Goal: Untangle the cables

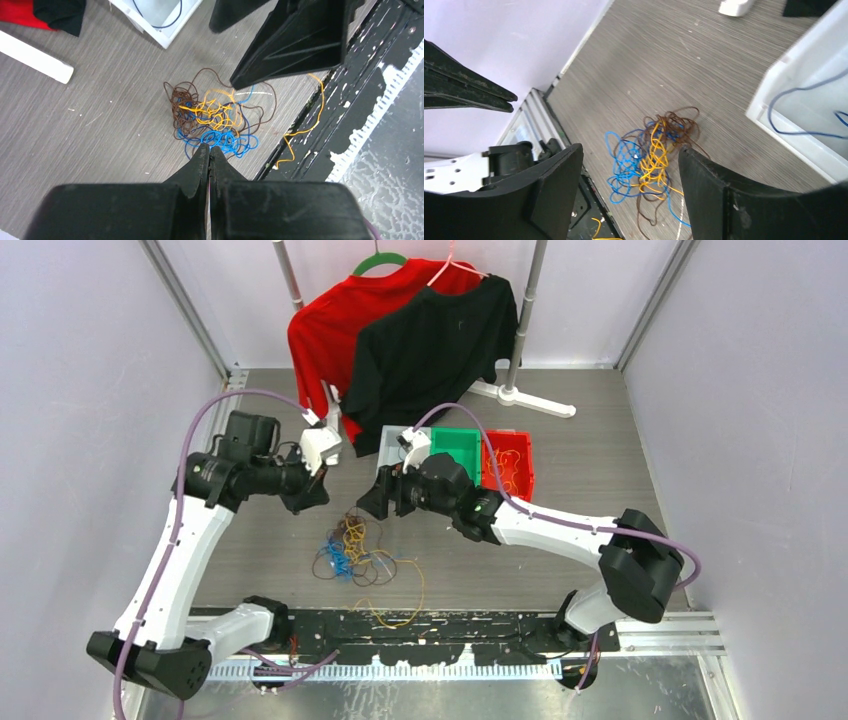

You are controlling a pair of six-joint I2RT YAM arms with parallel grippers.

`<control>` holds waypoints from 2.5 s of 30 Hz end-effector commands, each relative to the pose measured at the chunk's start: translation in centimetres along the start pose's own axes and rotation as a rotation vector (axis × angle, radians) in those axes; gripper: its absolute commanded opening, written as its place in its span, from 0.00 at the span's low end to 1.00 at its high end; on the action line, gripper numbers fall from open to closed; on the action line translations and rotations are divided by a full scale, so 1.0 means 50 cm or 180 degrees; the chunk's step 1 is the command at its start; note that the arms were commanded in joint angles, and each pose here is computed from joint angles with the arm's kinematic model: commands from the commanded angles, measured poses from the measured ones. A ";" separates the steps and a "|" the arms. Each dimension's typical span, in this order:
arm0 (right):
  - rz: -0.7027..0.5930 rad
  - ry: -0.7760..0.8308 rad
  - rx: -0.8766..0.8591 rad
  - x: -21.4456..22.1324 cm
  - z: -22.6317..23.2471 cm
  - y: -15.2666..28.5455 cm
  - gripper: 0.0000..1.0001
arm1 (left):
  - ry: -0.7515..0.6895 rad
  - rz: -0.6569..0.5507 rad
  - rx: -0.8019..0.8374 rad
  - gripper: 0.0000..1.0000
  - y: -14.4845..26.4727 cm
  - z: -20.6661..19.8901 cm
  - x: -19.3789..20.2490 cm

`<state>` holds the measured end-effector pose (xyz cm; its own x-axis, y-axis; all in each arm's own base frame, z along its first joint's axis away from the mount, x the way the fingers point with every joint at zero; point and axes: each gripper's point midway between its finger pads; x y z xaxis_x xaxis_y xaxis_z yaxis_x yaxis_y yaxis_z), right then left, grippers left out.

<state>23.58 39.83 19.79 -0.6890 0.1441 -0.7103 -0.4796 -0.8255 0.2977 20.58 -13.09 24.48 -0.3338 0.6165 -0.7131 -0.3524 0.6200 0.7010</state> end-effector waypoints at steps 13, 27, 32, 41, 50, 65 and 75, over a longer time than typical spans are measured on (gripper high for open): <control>-0.0085 0.0006 -0.0144 -0.005 0.031 -0.033 0.67 | 0.0035 0.0633 0.0163 0.63 -0.053 -0.042 0.179; -0.0381 -0.0098 0.0123 -0.014 -0.011 0.016 0.59 | 0.0459 0.1214 0.0139 0.70 -0.169 0.037 0.260; -0.0429 -0.0076 0.0184 -0.020 -0.018 0.029 0.57 | 0.0446 0.1203 0.0269 0.62 -0.183 0.037 0.261; -0.0473 -0.0042 0.0206 -0.029 -0.017 0.037 0.55 | 0.0507 0.1187 0.0512 0.41 -0.196 0.015 0.273; -0.0528 -0.0005 0.0247 -0.043 -0.017 0.044 0.54 | 0.0491 0.1139 0.0772 0.23 -0.178 -0.013 0.261; -0.0610 0.0065 -0.0023 -0.061 0.021 0.058 0.60 | -0.0091 0.0557 0.0540 0.00 -0.057 -0.007 0.106; -0.0916 0.0510 -0.0601 -0.114 0.135 0.070 0.75 | -0.0048 -0.0194 0.0009 0.00 0.070 -0.008 -0.070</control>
<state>22.99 38.72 22.74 -0.5681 0.2436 -0.7861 -0.5522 -0.8211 0.1446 21.25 -12.49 26.94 -0.2546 0.6555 -0.7110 -0.3525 0.6217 0.6994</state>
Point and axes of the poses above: each gripper's point midway between its finger pads, its own y axis back along the fingers, its own z axis along the line the jaws close on, x = y × z, and after that the axes turned 6 degrees about -y, right-handed
